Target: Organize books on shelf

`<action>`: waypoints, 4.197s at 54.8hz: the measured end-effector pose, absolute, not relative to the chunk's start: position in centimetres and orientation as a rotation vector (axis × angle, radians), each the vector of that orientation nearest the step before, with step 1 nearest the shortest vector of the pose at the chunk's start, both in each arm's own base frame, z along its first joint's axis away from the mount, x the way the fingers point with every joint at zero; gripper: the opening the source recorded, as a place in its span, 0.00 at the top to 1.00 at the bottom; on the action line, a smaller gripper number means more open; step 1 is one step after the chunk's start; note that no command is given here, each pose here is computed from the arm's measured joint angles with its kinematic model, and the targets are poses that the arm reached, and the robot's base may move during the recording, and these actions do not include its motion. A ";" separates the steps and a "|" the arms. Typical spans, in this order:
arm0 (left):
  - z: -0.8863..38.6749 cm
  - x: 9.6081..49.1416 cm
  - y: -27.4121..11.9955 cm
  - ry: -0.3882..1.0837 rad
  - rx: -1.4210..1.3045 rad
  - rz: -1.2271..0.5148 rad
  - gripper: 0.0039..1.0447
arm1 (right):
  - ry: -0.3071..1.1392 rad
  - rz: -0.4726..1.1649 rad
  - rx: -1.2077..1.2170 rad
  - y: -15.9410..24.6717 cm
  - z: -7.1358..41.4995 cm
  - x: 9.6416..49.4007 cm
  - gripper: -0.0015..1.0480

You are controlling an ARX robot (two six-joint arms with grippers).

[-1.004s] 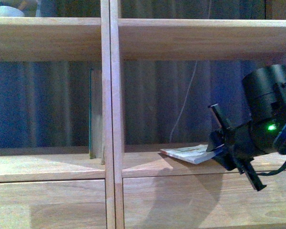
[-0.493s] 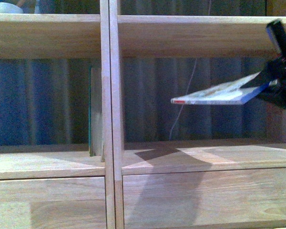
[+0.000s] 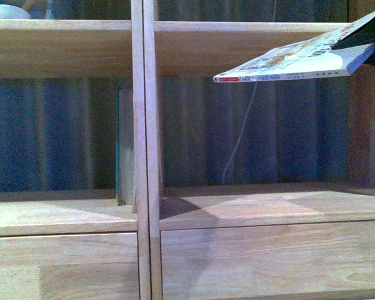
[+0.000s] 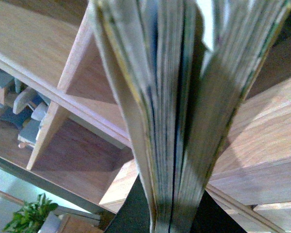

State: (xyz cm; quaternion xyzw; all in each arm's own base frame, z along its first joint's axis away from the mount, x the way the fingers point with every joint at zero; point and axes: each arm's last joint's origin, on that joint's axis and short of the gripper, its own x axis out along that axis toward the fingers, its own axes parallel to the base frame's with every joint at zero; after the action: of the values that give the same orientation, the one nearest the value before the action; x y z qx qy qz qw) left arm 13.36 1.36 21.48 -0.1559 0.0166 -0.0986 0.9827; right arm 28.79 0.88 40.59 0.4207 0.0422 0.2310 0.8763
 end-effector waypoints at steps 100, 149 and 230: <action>36.8 27.9 -6.9 -0.207 -0.873 -0.899 0.20 | 0.216 0.919 0.986 11.8 40.9 21.9 0.93; 36.9 28.3 -6.9 -0.122 -0.965 -0.848 0.94 | 0.230 0.842 0.984 11.9 39.7 22.4 0.82; 36.9 39.7 5.3 -0.364 0.413 -0.174 0.94 | 0.004 0.003 0.005 1.2 24.6 18.8 0.97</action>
State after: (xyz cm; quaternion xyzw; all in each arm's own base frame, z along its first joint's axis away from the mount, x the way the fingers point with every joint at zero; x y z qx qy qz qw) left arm 39.68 5.27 36.87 0.2037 -0.1792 -0.0856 0.9587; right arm 18.81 1.24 24.65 0.0026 0.0022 0.0015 1.0000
